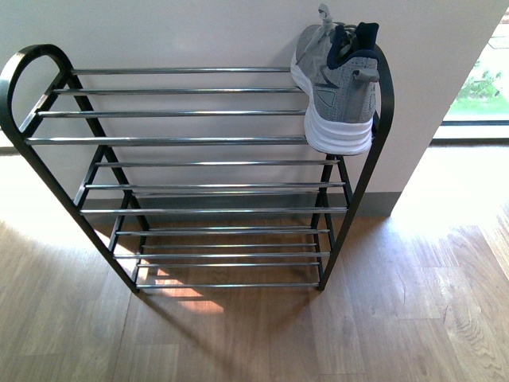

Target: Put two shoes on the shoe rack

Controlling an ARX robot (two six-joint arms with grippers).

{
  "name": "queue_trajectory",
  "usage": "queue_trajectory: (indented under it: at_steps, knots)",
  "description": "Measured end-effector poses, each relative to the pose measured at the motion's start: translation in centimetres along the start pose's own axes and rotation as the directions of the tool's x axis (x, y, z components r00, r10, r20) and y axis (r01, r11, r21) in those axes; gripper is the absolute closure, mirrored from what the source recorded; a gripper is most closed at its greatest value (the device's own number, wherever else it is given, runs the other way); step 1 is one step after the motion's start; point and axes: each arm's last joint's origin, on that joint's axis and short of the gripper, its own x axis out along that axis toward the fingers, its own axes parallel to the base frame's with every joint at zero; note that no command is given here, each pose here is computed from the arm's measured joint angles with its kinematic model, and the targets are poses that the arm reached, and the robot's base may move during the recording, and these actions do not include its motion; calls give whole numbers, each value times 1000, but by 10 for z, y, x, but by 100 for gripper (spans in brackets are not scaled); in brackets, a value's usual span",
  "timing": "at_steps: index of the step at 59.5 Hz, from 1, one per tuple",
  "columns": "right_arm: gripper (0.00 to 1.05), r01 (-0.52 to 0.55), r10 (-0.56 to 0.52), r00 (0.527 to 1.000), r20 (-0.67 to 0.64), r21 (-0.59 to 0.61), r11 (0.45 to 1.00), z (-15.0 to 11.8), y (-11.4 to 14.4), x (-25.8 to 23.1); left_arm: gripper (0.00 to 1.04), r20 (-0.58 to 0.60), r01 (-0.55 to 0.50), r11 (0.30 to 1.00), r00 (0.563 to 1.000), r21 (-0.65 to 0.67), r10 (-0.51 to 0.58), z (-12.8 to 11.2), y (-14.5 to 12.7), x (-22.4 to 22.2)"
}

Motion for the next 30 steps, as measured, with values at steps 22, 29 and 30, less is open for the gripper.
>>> queue_trajectory:
  at_steps: [22,29,30]
  knots:
    - [103,0,0,1000,9,0,1000,3,0,-12,103,0,0,1000,1000,0,0,0,0,0]
    - [103,0,0,1000,11,0,1000,3,0,-15,103,0,0,1000,1000,0,0,0,0,0]
    - [103,0,0,1000,11,0,1000,3,0,-16,103,0,0,1000,1000,0,0,0,0,0]
